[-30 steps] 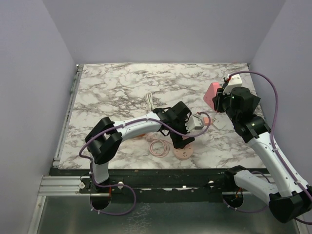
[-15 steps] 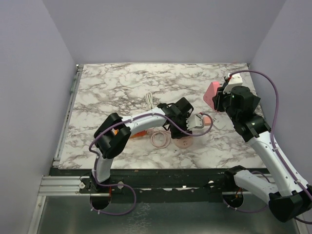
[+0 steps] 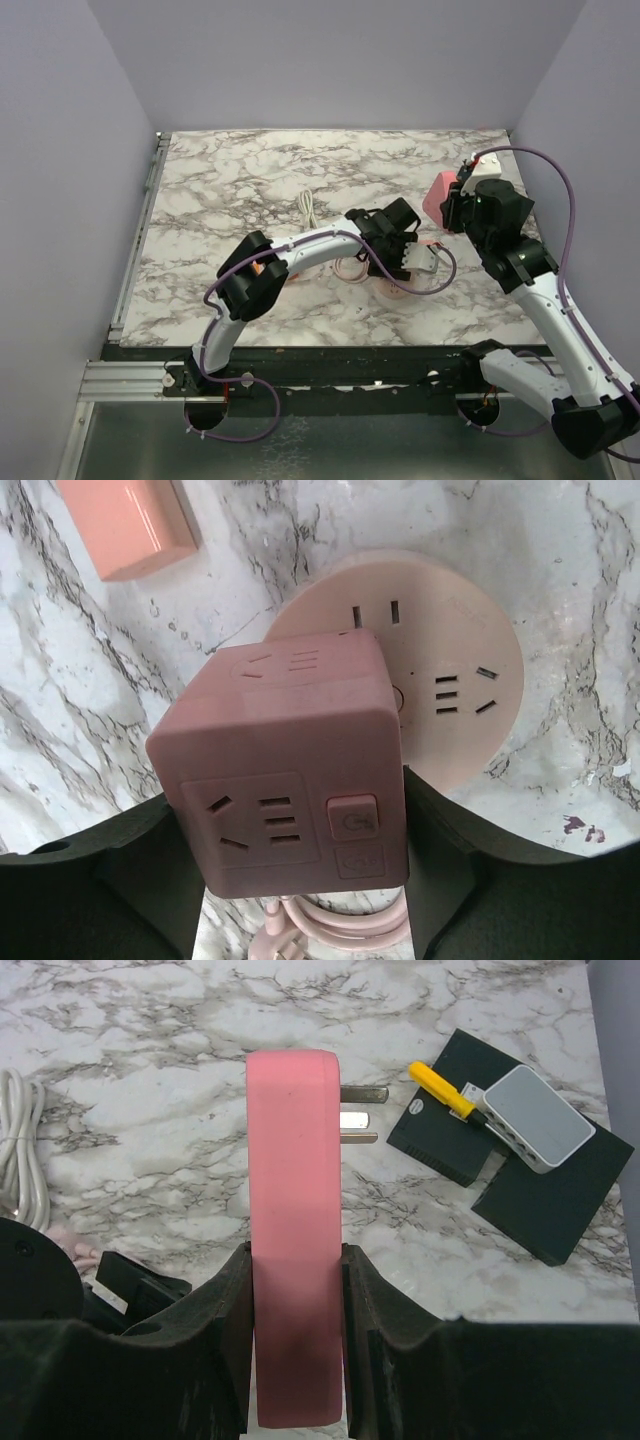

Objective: Insert the plug
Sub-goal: Move the socket to the center of the board.

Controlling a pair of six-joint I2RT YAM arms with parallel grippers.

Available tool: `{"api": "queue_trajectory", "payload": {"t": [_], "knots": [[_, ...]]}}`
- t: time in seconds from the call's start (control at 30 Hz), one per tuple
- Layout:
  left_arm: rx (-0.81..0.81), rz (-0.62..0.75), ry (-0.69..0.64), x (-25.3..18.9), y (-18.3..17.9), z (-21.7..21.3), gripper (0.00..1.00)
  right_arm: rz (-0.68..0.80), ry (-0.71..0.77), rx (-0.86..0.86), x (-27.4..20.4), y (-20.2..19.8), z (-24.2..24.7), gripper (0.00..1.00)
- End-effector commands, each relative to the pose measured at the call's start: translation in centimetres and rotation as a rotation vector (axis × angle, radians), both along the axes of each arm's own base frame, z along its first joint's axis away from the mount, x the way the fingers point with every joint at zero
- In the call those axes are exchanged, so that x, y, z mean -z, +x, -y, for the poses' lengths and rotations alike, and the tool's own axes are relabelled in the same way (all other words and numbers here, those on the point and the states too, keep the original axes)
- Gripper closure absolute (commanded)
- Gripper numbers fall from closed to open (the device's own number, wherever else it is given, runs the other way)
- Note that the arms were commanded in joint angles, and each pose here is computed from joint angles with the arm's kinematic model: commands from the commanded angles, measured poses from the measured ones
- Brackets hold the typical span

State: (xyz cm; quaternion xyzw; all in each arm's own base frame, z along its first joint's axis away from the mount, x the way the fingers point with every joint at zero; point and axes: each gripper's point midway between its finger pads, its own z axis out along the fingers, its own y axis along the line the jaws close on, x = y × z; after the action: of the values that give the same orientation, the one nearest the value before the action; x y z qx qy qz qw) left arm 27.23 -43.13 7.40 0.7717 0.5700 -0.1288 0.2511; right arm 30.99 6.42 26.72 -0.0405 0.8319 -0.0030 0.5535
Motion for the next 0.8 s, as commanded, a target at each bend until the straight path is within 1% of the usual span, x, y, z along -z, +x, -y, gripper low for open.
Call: {"api": "queue_trajectory", "payload": {"t": [0.0,0.27,0.43,0.5,0.57,0.7,0.73,0.77], "knots": [[0.136,0.037,0.168,4.6,-0.3,-2.6,0.34,0.045,0.010,0.070,-1.9,-0.5,1.4,0.99],[0.088,0.052,0.226,5.9,3.6,-6.7,0.34,0.001,0.026,0.063,-1.2,-0.4,0.9,0.99],[0.009,0.044,0.265,6.6,6.6,-9.6,0.34,-0.018,0.040,0.047,-1.0,-0.9,0.6,0.99],[-0.021,0.031,0.276,6.9,7.3,-10.9,0.34,-0.029,0.063,0.032,-0.9,-1.2,0.3,0.99],[-0.020,0.024,0.308,7.5,7.1,-12.1,0.34,-0.027,0.099,0.011,-0.8,-1.5,-0.3,1.00],[-0.053,0.015,0.279,7.1,7.4,-11.5,0.28,-0.069,0.111,0.007,0.3,-1.8,-0.6,0.99],[-0.058,0.016,0.276,7.1,7.5,-11.4,0.24,-0.078,0.116,0.003,0.4,-2.0,-0.7,0.99],[-0.069,0.024,0.270,6.9,7.8,-11.1,0.17,-0.085,0.125,-0.002,0.4,-2.2,-0.9,0.99]]}}
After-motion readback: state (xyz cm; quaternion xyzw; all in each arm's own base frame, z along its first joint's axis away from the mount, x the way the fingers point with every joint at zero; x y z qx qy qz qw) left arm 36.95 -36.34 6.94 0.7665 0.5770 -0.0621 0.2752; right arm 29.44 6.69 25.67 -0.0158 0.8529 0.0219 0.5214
